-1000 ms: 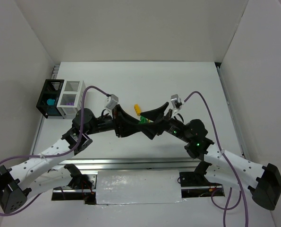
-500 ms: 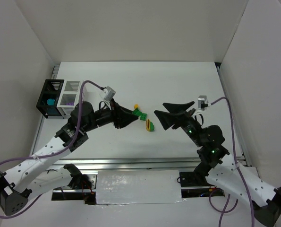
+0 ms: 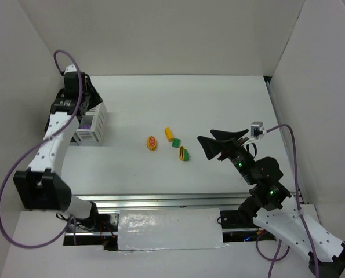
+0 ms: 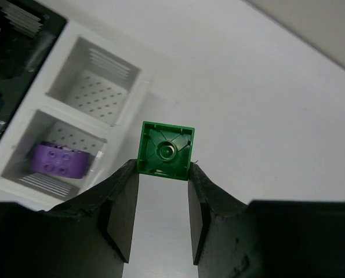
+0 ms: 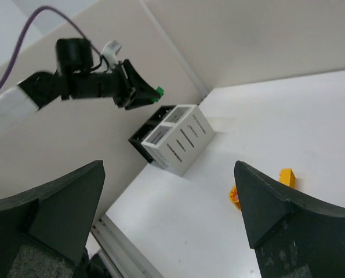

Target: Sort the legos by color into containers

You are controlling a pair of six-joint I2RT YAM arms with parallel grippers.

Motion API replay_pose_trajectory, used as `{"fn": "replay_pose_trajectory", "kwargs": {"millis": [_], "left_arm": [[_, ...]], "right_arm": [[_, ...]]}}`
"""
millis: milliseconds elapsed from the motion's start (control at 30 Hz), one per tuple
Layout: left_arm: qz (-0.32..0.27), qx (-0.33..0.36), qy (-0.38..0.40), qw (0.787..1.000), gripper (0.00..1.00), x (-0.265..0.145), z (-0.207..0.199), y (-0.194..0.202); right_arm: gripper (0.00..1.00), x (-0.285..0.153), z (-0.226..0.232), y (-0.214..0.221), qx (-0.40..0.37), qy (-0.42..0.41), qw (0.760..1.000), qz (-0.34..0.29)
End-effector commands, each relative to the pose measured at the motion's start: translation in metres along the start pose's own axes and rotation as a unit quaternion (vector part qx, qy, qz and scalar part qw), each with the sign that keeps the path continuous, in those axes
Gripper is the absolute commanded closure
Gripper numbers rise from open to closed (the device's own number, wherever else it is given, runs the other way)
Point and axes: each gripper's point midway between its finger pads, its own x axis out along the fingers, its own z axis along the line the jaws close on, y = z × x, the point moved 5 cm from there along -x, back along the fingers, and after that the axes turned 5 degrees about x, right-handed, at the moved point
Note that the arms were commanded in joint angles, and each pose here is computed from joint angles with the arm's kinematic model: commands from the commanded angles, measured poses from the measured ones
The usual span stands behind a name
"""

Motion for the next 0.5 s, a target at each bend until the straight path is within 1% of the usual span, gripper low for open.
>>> {"fn": "replay_pose_trajectory", "kwargs": {"millis": [0,33,67,133,167,267,333,367,433,467], "left_arm": [[0.055,-0.015,-0.115,0.992,1.0,0.041,0.038,0.002],[0.063,-0.016,-0.131,0.989,1.0,0.049,0.043,0.001],[0.058,-0.019,-0.133,0.989,1.0,0.052,0.042,-0.011],[0.077,-0.02,-0.157,0.984,1.0,0.07,0.052,-0.007],[0.069,-0.022,-0.162,0.984,1.0,0.073,0.054,-0.012],[0.069,-0.025,-0.172,0.982,1.0,0.087,0.059,-0.012],[0.081,-0.026,-0.183,0.979,1.0,0.1,0.065,-0.007],[0.079,-0.027,-0.183,0.98,1.0,0.099,0.064,-0.01],[0.095,-0.026,-0.19,0.977,0.96,0.107,0.067,-0.004],[0.102,-0.028,-0.196,0.975,0.86,0.111,0.069,0.0]], "right_arm": [[0.0,0.004,-0.001,0.004,-0.001,0.008,1.0,0.022],[0.0,0.004,-0.001,0.005,-0.003,0.01,1.0,0.029],[0.0,0.004,-0.002,0.008,-0.007,0.011,0.999,0.035],[0.0,0.006,-0.005,0.011,-0.011,0.015,0.999,0.046],[0.0,0.007,-0.005,0.013,-0.016,0.013,0.999,0.048],[0.0,0.01,-0.007,0.017,-0.02,0.013,0.998,0.056],[0.0,0.013,-0.007,0.02,-0.019,0.011,0.998,0.065],[0.0,0.013,-0.006,0.021,-0.019,0.009,0.998,0.066],[0.0,0.015,-0.007,0.023,-0.018,0.008,0.997,0.07],[0.0,0.015,-0.007,0.023,-0.018,0.009,0.997,0.071]]}}
